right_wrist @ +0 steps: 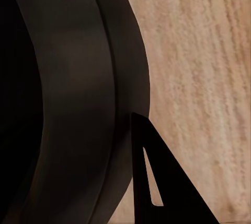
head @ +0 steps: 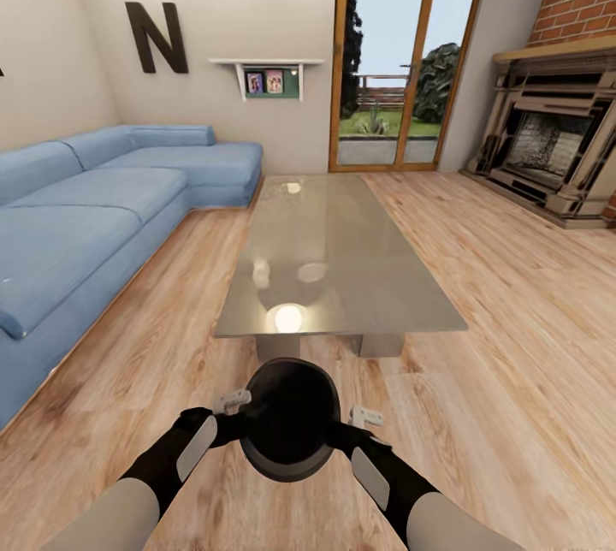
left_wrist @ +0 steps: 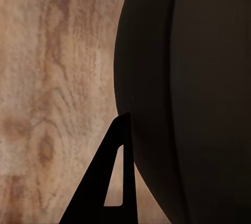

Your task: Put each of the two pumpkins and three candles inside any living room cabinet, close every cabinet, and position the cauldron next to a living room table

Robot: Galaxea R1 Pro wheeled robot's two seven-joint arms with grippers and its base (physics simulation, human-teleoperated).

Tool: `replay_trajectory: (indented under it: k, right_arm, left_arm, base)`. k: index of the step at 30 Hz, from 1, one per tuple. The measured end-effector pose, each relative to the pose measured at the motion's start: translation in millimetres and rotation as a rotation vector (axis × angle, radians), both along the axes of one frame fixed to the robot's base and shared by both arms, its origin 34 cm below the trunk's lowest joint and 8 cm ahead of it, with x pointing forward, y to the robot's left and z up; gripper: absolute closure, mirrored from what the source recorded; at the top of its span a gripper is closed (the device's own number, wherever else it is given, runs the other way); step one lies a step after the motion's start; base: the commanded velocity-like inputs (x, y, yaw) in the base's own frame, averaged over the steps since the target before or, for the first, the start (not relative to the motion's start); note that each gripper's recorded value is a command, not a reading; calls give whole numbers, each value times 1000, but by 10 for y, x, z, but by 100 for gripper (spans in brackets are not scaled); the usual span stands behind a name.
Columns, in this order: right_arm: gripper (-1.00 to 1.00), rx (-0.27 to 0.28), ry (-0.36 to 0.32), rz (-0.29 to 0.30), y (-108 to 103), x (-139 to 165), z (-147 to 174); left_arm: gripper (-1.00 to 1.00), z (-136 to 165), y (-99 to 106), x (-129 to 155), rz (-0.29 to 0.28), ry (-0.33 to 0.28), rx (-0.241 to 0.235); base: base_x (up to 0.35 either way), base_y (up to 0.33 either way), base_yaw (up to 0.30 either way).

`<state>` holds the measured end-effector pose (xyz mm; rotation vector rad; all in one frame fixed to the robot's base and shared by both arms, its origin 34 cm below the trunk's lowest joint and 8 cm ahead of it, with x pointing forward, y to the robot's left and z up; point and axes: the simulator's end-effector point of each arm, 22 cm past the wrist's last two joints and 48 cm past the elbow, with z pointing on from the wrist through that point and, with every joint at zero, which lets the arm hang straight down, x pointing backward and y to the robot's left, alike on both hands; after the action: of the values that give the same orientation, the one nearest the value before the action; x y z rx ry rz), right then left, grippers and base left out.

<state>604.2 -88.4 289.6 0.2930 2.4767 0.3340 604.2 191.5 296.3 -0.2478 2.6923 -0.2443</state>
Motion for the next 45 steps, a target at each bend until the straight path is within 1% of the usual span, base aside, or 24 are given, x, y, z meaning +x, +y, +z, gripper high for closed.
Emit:
replay_trajectory:
  k: [18, 34, 45]
  right_arm:
    - [100, 0, 71, -1, -1, -168, -393]
    - [100, 0, 71, 0, 0, -169, -393]
    - [100, -1, 67, -1, -1, -162, -385]
  left_arm:
    - [100, -395, -1, -163, 1, 71, -1]
    - [100, -394, 0, -164, 0, 72, 0]
    - [100, -388, 0, -158, 2, 68, -1]
  base:
    - [0, 0, 0]
    - [8, 0, 0]
    - [255, 45, 0]
